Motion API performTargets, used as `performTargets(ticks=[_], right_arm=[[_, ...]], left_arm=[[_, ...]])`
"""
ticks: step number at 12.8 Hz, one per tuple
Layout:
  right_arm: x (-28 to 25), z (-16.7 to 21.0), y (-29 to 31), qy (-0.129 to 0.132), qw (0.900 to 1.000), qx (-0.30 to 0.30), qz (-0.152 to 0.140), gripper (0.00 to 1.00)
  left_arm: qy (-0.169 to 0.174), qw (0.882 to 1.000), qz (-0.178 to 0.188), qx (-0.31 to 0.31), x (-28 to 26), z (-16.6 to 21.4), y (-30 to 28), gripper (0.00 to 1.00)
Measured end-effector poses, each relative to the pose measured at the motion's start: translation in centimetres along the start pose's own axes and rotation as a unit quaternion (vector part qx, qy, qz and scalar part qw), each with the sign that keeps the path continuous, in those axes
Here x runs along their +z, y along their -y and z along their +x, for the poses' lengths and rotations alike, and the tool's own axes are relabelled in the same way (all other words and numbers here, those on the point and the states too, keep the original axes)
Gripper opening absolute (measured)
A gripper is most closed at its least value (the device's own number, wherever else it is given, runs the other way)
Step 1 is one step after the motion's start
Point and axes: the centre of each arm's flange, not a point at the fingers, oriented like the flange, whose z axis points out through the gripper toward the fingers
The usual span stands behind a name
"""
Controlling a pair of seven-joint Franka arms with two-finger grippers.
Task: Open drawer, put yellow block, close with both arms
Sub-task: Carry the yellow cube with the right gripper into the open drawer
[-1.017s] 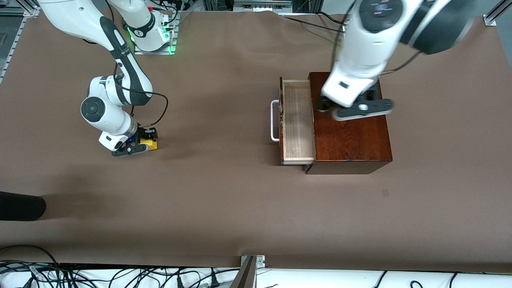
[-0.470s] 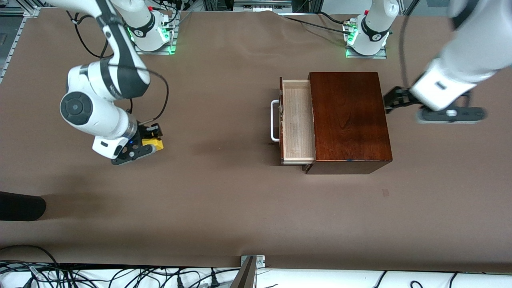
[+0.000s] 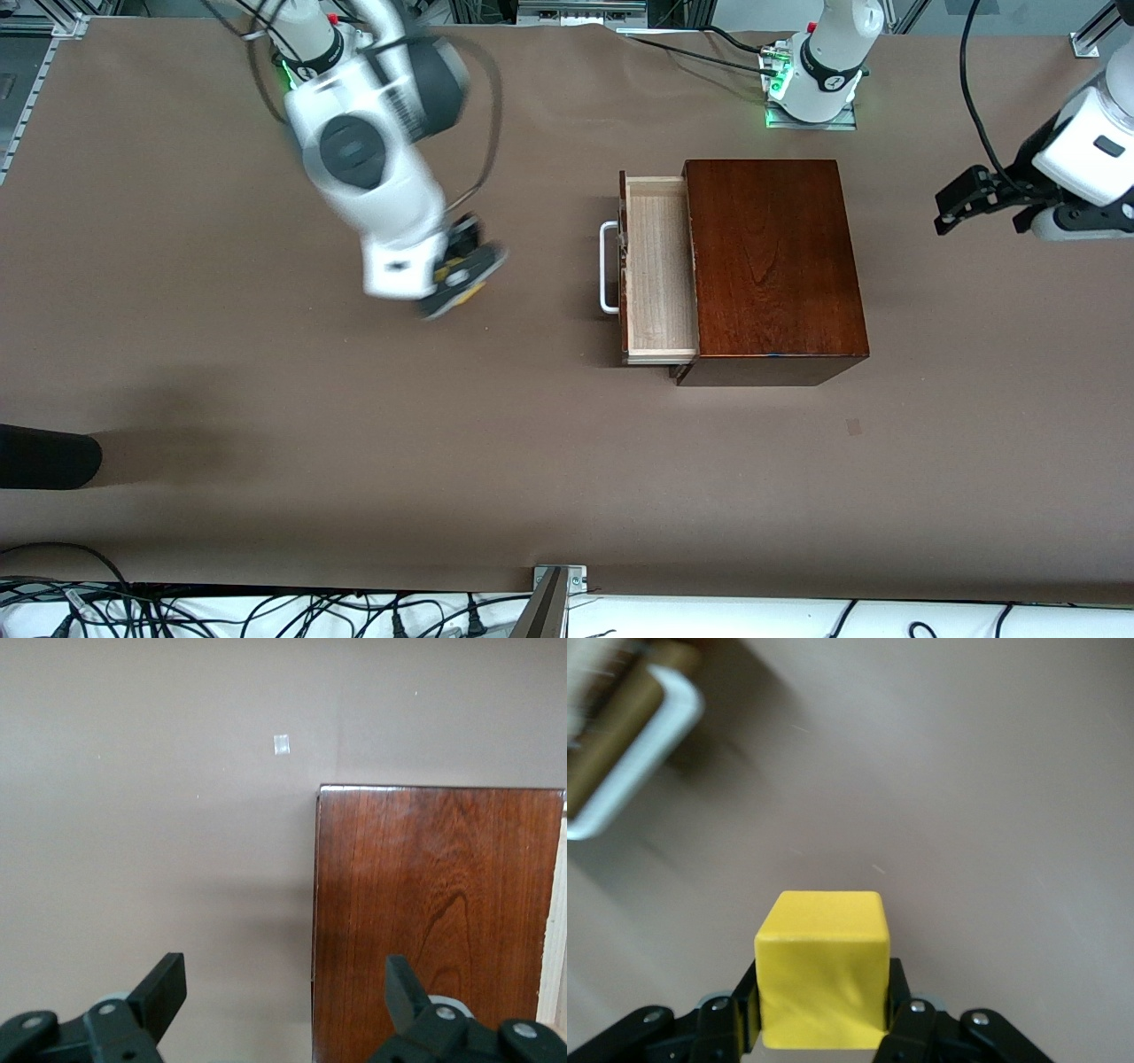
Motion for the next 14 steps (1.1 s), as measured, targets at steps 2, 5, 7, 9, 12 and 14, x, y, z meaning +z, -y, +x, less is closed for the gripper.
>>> performTargets(ticks=[2, 5, 7, 9, 12, 14], right_arm=[[-0.9, 3.3, 6.0, -0.028, 0.995, -0.096, -0.012, 0.56], [-0.6, 7.1, 12.5, -0.055, 0.979, -0.195, -0.025, 0.56], [1.0, 8.9, 16.0, -0.078, 0.963, -0.257, -0.030, 0.56], [2.4, 9.7, 19.2, -0.089, 0.949, -0.301, -0.033, 0.56], [3.5, 9.5, 23.2, -0.077, 0.929, -0.357, -0.065, 0.56], [5.0, 9.6, 23.9, -0.062, 0.914, -0.394, -0.074, 0.56]], left_arm=[[0.004, 1.000, 0.001, 0.001, 0.6, -0.1, -0.1, 1.00], [0.001, 1.000, 0.000, 0.001, 0.7, -0.1, -0.1, 1.00], [-0.001, 1.000, 0.000, 0.001, 0.6, 0.0, -0.2, 1.00], [-0.001, 1.000, 0.000, 0.001, 0.6, 0.0, -0.2, 1.00], [-0.002, 1.000, 0.000, 0.004, 0.6, -0.1, -0.4, 1.00], [-0.002, 1.000, 0.000, 0.005, 0.5, -0.1, -0.5, 1.00]])
